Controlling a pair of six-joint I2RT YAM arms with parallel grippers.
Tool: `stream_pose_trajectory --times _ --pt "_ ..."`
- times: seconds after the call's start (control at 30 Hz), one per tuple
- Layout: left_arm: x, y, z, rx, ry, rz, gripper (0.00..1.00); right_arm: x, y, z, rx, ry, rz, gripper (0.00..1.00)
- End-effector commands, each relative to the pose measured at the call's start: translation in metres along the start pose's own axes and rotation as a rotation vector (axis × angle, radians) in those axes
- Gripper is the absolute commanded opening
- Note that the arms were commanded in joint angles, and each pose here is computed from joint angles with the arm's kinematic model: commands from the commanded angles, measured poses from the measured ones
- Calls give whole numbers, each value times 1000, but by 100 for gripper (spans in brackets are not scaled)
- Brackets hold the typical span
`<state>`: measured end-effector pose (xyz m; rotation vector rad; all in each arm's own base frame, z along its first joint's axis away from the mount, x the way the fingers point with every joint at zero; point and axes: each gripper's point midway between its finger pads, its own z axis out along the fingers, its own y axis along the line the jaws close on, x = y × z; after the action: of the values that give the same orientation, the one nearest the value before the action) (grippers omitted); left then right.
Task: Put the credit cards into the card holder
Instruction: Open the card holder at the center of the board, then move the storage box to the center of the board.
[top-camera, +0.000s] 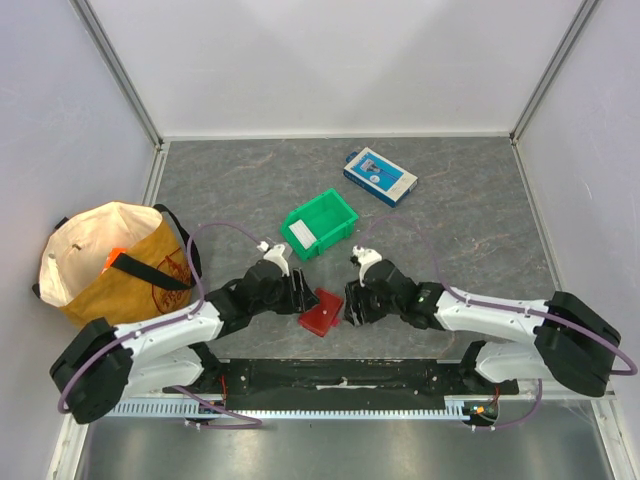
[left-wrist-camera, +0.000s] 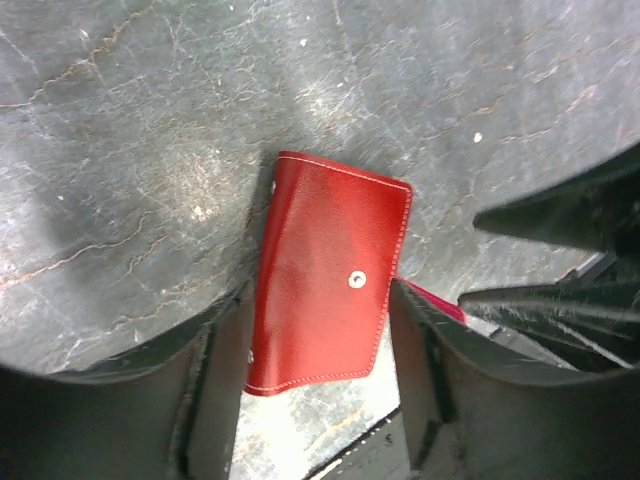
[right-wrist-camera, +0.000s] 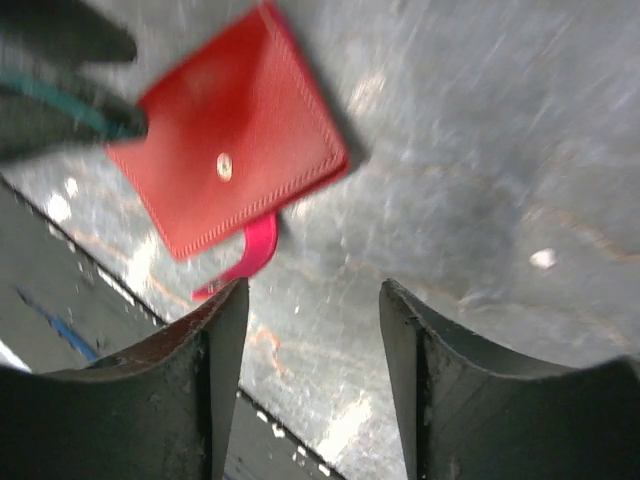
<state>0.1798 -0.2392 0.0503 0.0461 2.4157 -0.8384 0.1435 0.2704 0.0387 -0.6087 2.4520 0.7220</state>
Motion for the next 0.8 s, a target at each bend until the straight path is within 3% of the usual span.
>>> stream_pose_trajectory --times 0.0,0.3,0.47,0.67,0.77 --pt "-25 -5 -17 -24 -86 3 68 -73 -2 -13 96 -200 115 68" --pt "-88 -8 -53 -171 -271 82 83 -182 -33 -13 347 -436 364 79" --pt "-101 -9 -61 -187 -306 79 85 -207 -68 -3 473 -462 491 80" --pt "-104 -7 -66 -195 -309 82 86 -230 -103 7 580 -411 372 81" --pt "-105 -5 -68 -197 -315 82 86 -235 -113 19 554 -363 301 82"
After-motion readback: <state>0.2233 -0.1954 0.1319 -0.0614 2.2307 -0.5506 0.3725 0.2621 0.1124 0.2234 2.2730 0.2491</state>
